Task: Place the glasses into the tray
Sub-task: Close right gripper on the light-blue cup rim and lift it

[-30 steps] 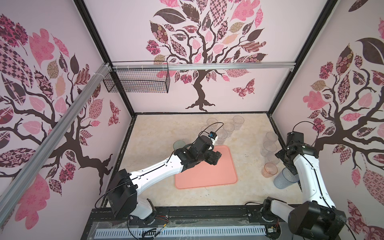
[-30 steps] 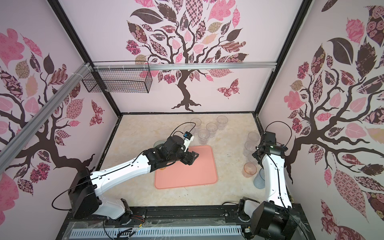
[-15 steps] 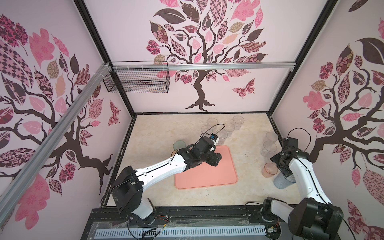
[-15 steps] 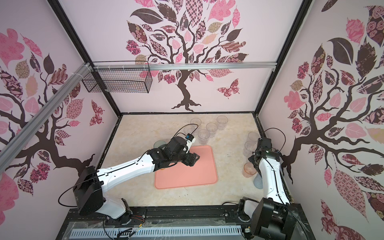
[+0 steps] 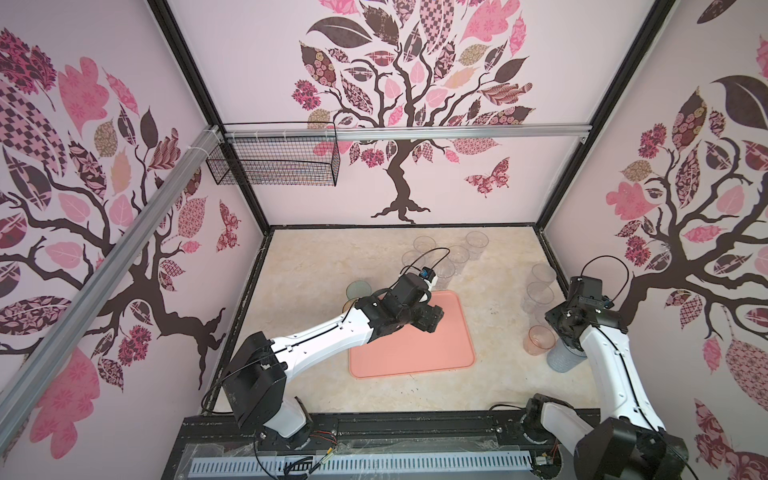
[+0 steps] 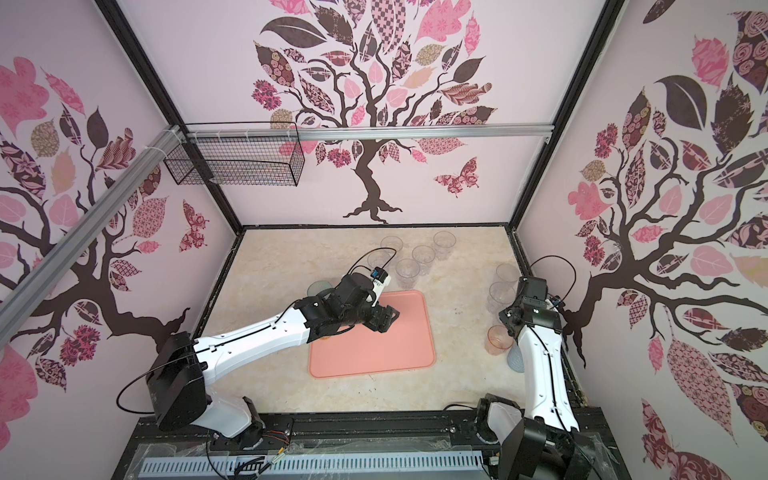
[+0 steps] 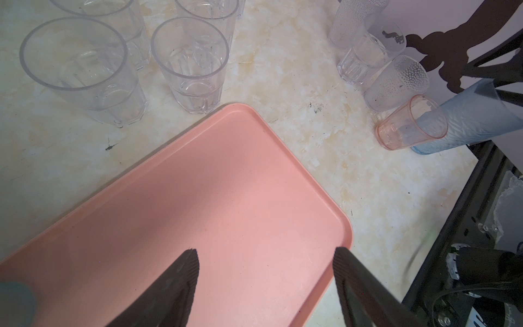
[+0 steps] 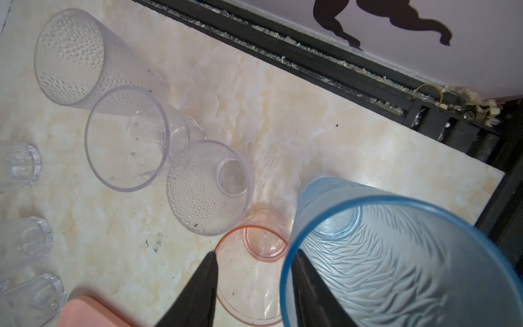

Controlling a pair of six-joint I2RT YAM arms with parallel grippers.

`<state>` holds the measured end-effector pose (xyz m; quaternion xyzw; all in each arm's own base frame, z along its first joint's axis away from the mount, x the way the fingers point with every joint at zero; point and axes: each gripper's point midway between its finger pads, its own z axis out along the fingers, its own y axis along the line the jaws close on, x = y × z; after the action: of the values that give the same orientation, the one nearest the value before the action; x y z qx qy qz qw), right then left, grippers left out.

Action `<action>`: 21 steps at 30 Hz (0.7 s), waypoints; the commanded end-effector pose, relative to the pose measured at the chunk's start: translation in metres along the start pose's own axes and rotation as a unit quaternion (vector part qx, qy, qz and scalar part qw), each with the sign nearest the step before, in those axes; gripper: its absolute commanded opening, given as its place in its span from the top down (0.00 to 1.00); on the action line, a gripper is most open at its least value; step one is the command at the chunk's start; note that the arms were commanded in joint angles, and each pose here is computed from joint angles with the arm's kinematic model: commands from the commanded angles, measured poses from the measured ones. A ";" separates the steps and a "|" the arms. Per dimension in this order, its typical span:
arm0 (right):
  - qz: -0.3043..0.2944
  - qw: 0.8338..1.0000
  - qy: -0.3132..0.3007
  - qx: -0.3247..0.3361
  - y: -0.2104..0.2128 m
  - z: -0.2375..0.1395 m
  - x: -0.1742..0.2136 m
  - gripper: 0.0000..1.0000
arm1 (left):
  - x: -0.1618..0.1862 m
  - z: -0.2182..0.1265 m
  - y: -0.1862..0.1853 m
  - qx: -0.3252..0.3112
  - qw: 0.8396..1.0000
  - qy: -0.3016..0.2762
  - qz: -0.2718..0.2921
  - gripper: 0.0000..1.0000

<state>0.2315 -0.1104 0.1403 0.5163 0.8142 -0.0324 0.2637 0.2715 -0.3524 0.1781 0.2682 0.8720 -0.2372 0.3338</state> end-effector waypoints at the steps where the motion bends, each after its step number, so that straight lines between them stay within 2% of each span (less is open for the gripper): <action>1: 0.000 1.000 -0.008 -0.009 0.003 -0.006 -0.005 0.62 | 0.010 0.007 0.004 -0.009 1.000 0.008 0.001 0.21; 6: -0.005 1.000 -0.003 0.001 -0.002 0.002 0.000 0.73 | 0.010 0.006 0.005 -0.013 1.000 0.006 0.002 0.21; 12: -0.013 1.000 -0.001 0.010 -0.007 0.009 0.005 0.81 | 0.010 0.006 0.003 -0.007 1.000 0.006 0.000 0.21; 21: -0.025 0.999 -0.023 -0.007 0.002 -0.018 -0.012 0.91 | 0.009 0.006 0.004 -0.008 1.000 0.005 0.000 0.21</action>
<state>0.2285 -0.1130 0.1407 0.4997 0.8219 -0.0468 0.2694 0.2720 -0.3520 0.1769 0.2671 0.8721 -0.2336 0.3370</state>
